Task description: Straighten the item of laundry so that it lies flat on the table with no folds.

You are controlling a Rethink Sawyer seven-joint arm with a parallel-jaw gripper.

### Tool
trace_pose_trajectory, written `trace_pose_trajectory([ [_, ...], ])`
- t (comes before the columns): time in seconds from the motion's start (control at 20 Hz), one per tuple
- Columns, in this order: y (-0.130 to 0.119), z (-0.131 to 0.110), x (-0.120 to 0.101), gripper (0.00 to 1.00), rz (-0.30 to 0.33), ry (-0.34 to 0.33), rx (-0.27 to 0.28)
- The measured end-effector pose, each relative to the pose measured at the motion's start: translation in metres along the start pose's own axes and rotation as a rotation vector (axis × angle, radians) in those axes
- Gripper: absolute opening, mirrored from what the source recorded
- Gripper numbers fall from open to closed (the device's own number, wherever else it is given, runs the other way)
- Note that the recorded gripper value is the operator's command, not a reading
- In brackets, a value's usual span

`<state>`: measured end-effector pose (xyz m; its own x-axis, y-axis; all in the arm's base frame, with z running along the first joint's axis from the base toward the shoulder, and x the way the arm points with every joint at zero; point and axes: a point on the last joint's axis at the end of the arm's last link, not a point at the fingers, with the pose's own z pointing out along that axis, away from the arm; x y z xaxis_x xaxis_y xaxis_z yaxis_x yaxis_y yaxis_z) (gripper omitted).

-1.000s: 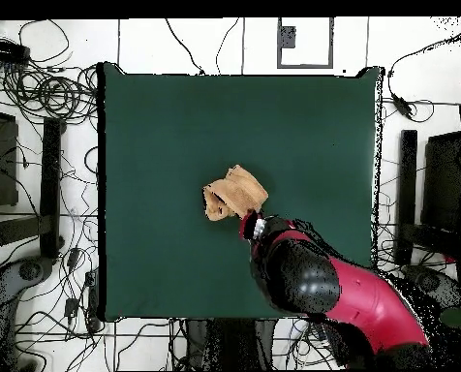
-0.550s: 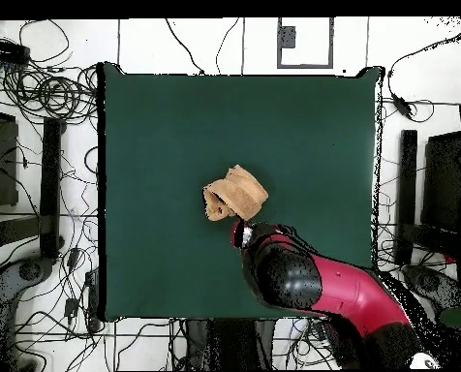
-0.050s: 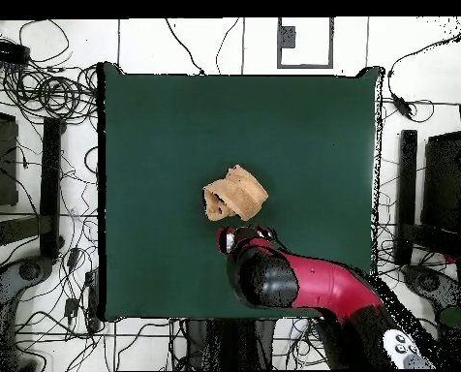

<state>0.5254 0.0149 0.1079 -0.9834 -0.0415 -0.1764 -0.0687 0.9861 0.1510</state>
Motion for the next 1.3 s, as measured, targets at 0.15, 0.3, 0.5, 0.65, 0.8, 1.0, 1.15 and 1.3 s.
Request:
trace_pose_trajectory([
  [0.15,0.013,0.017,0.011,1.0,-0.032,0.021,-0.009],
  [0.3,0.019,0.028,0.019,1.0,-0.049,0.038,-0.017],
  [0.5,0.029,0.042,0.03,1.0,-0.066,0.062,-0.028],
  [0.65,0.031,0.048,0.034,1.0,-0.074,0.069,-0.017],
  [0.8,0.032,0.055,0.035,1.0,-0.092,0.065,0.01],
  [1.0,0.028,0.063,0.031,1.0,-0.125,0.047,0.061],
  [1.15,0.026,0.065,0.025,1.0,-0.157,0.024,0.116],
  [1.3,0.025,0.064,0.02,1.0,-0.177,0.008,0.152],
])
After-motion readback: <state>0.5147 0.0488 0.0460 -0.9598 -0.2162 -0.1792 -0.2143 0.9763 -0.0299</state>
